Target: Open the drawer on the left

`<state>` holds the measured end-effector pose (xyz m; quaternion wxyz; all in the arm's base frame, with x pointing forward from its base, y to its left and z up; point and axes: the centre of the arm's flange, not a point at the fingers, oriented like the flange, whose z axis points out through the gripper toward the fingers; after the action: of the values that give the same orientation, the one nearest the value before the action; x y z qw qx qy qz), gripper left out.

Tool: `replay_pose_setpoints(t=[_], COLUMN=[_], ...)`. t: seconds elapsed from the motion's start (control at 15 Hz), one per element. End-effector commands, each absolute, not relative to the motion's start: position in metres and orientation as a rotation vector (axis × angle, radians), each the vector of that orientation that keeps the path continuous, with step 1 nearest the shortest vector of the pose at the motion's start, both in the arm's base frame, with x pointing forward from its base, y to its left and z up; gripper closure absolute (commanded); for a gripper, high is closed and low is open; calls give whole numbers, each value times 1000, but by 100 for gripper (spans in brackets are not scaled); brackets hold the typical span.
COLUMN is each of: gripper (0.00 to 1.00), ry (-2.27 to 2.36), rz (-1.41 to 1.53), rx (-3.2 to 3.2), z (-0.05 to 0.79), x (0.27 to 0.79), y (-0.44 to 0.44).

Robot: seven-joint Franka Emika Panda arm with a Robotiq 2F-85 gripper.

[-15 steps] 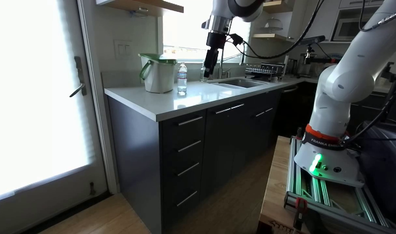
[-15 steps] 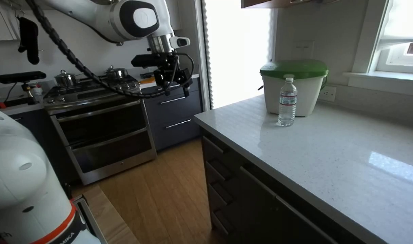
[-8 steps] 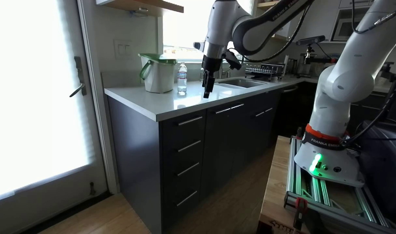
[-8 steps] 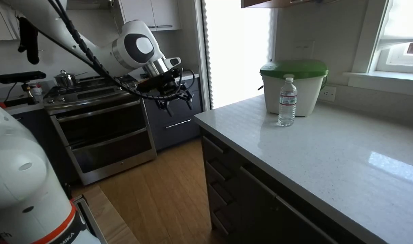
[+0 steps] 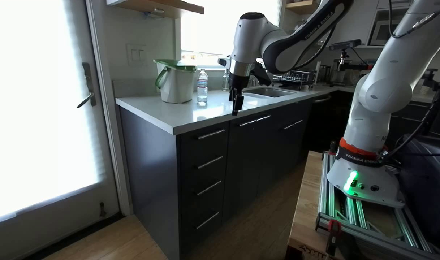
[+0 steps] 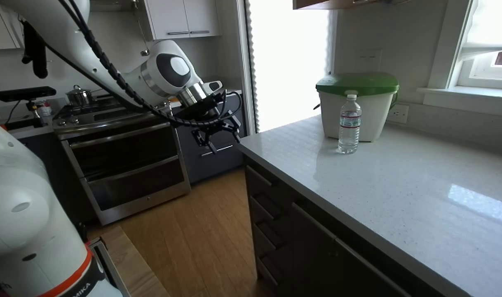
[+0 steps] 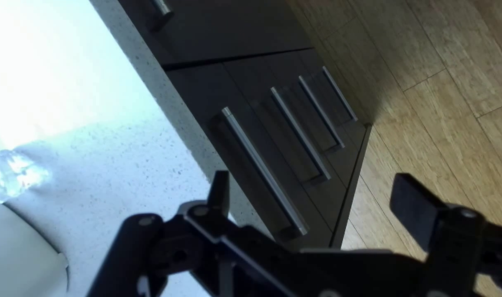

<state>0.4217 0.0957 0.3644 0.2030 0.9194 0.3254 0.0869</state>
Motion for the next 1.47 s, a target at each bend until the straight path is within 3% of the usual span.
replay_pose_setpoints(t=[0.0,0.6,1.0,1.07,1.4], gripper=[0,0,0,0,0], ry=[958,1444,1594,1561,1588], rz=[260,548,516,481,490], rx=[2543,2233,2069,2102,2082], z=[359,290,264,299,295], x=[421,397,397,389,393], y=[97,107,87,89,88])
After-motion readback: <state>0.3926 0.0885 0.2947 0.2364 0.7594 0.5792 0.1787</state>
